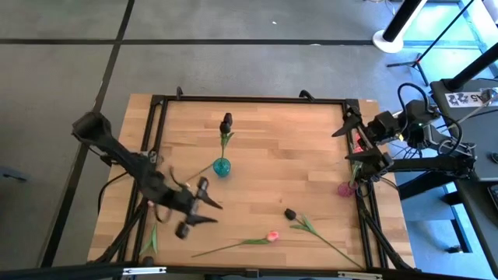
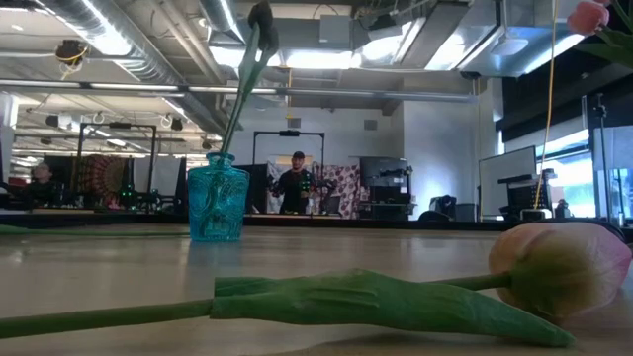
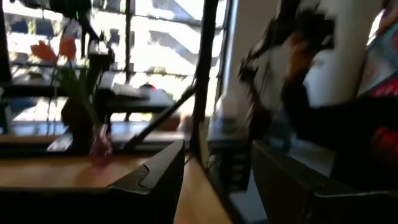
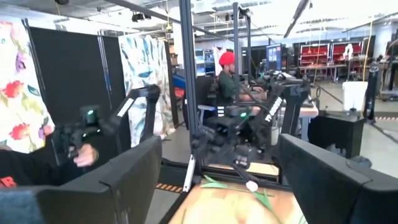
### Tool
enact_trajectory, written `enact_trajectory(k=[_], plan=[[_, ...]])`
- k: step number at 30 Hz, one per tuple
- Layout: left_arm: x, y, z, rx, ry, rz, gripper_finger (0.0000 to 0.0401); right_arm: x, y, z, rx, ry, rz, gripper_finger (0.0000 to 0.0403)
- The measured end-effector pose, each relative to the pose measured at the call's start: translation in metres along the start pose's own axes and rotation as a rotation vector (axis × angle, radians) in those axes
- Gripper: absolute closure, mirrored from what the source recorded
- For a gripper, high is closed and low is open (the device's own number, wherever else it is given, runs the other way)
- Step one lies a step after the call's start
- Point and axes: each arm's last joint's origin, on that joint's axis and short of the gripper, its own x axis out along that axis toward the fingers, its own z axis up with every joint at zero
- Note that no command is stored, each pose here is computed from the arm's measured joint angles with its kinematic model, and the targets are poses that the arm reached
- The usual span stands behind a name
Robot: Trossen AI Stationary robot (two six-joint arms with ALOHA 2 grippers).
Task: Sort flowers into vase by color
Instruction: Put the pink tulip into the purple vase
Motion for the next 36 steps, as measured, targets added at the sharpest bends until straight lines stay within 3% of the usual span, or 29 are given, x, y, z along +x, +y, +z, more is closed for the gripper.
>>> enact_trajectory(k=[4, 10, 18, 23, 28, 36], plan=[[0.038, -0.015, -0.015, 0.019, 0.189, 0.104, 0.0220, -0.001, 0.001, 0.001, 0.023, -0.004, 0.000, 0.0084], [0.083, -0.013, -0.041, -0.088, 0.433, 0.231, 0.0220, -0.002, 0.001, 0.000, 0.050, 0.003, -0.001, 0.0084], [0.128, -0.014, -0.088, -0.149, 0.580, 0.192, 0.0220, -0.002, 0.001, 0.000, 0.052, 0.006, -0.001, 0.0084], [0.148, -0.029, -0.107, -0.146, 0.686, 0.203, 0.0220, -0.002, 0.000, 0.000, 0.050, 0.000, -0.020, 0.0084], [0.156, -0.034, -0.129, -0.264, 0.801, 0.206, 0.0221, -0.002, 0.000, -0.001, 0.047, 0.008, -0.021, 0.0084], [0.160, -0.031, -0.156, -0.286, 0.837, 0.293, 0.0247, 0.000, -0.001, -0.005, -0.016, 0.043, -0.024, 0.0084]])
